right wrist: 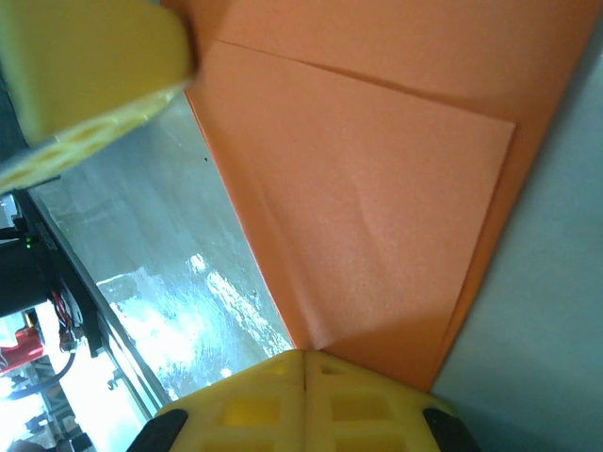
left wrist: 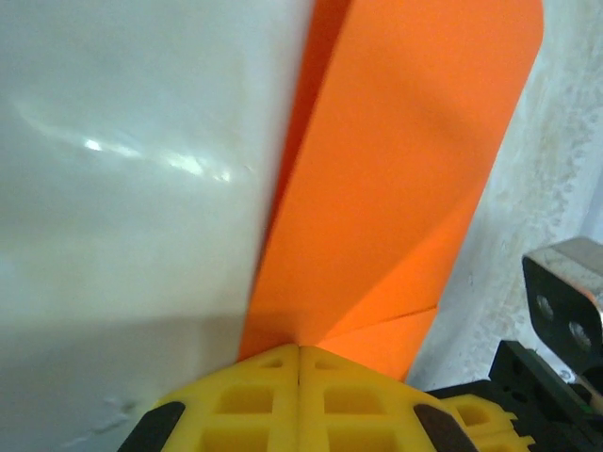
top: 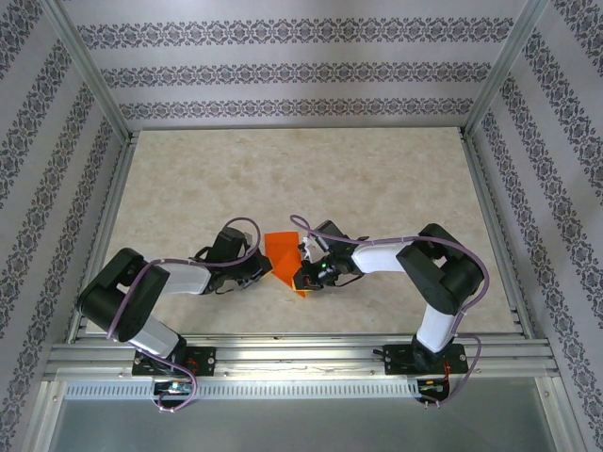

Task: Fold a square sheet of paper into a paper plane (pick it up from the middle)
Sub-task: Third fold the triangle at the center of the table.

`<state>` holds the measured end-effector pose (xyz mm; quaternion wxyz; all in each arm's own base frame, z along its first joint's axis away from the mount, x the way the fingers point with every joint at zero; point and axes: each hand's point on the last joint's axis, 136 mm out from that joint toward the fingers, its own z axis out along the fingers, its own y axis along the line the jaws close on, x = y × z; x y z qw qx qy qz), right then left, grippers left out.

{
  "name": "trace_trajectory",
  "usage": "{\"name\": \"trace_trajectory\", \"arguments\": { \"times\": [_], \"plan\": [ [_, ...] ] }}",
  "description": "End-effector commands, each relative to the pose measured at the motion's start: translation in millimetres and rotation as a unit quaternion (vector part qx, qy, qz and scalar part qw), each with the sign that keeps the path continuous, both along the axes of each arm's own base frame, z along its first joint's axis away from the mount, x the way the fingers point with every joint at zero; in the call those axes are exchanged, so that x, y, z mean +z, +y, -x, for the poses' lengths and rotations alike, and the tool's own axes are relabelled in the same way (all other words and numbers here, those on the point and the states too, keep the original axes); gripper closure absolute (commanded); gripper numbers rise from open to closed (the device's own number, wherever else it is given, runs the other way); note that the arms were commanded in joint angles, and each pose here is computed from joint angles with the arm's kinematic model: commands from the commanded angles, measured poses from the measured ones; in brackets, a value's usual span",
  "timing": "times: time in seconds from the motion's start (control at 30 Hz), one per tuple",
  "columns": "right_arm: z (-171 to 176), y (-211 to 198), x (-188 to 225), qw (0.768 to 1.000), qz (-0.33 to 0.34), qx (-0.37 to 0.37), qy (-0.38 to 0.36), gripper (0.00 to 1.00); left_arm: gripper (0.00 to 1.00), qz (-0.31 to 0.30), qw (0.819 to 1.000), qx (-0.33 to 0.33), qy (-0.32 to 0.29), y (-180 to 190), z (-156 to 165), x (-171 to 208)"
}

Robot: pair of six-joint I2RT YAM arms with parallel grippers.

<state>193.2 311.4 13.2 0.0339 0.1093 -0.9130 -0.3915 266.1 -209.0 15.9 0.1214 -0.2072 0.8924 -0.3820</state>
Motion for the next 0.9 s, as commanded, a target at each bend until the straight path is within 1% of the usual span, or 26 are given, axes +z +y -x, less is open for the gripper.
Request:
{"name": "trace_trajectory", "arguments": {
  "times": [0.0,0.13,0.23,0.4,0.47,0.6,0.73,0.87],
  "plan": [
    [19,-36,-35,0.995,0.088,-0.011,0.044,1.00,0.95,-0.077,0.995,0.035,0.044,45,10,-29],
    [19,-34,-33,0.996,0.082,-0.008,0.044,1.00,0.95,-0.076,0.996,0.026,0.029,47,2,-13],
    [19,-34,-31,0.996,0.080,-0.002,0.042,1.00,0.95,-0.079,0.997,0.018,0.011,45,-4,8],
    [19,-36,-26,0.996,0.081,0.013,0.037,1.00,0.92,-0.046,0.998,0.006,-0.046,28,-7,47],
    [19,-38,-24,0.995,0.085,0.024,0.036,1.00,0.92,-0.025,0.997,-0.017,-0.067,11,-6,59],
    [19,-39,-21,0.995,0.085,0.034,0.034,1.00,0.92,-0.003,0.996,-0.057,-0.074,-20,-2,61],
    [17,-37,-20,0.995,0.083,0.038,0.035,1.00,0.93,0.006,0.994,-0.088,-0.066,-45,3,47],
    [17,-37,-18,0.995,0.082,0.036,0.034,1.00,0.94,0.000,0.995,-0.084,-0.052,-48,2,26]
  ]
}}
